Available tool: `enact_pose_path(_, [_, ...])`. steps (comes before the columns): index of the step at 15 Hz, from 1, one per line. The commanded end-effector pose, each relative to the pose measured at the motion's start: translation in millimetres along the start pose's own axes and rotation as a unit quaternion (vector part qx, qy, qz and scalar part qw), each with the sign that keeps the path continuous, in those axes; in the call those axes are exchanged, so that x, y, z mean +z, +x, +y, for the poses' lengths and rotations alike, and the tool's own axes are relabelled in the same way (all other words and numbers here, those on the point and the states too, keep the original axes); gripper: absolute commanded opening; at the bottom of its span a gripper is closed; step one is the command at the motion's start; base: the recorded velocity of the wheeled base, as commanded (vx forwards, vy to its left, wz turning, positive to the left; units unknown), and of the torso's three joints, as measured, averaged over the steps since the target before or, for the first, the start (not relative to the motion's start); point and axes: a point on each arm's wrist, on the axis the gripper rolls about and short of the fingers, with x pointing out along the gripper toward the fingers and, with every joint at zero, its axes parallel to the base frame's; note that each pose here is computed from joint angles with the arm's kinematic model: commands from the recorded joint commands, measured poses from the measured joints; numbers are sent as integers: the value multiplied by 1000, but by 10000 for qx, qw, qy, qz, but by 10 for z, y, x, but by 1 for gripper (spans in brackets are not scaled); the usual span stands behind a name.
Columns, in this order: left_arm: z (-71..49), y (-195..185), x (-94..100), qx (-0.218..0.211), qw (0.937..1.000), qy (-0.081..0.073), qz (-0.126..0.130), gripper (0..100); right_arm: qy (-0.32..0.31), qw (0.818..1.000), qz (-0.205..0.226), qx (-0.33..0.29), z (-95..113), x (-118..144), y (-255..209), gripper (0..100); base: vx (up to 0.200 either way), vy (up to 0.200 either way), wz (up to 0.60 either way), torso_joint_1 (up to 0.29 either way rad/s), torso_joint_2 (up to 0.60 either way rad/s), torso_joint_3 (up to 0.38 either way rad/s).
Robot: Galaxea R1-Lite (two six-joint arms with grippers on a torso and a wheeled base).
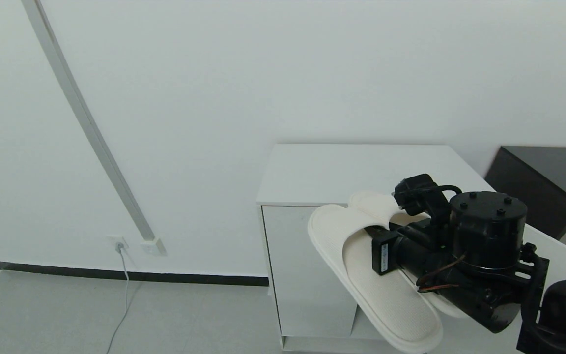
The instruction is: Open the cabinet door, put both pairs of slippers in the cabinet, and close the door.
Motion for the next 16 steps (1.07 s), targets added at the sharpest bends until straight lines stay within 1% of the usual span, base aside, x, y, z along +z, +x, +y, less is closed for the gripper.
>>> enact_pose_path(1, [0,1,0,-1,10000,-8,6,0,-14,10000,34,28,16,-20,6,0,0,0,0,0,0,0])
enact_pose_path(11, [0,1,0,-1,10000,-8,6,0,-26,10000,56,49,30,-33,7,0,0,0,0,0,0,0])
enact_pose_path(16, [0,1,0,-1,10000,-8,6,0,-22,10000,41,50,29,-25,-9,0,0,-200,0,5,3,4])
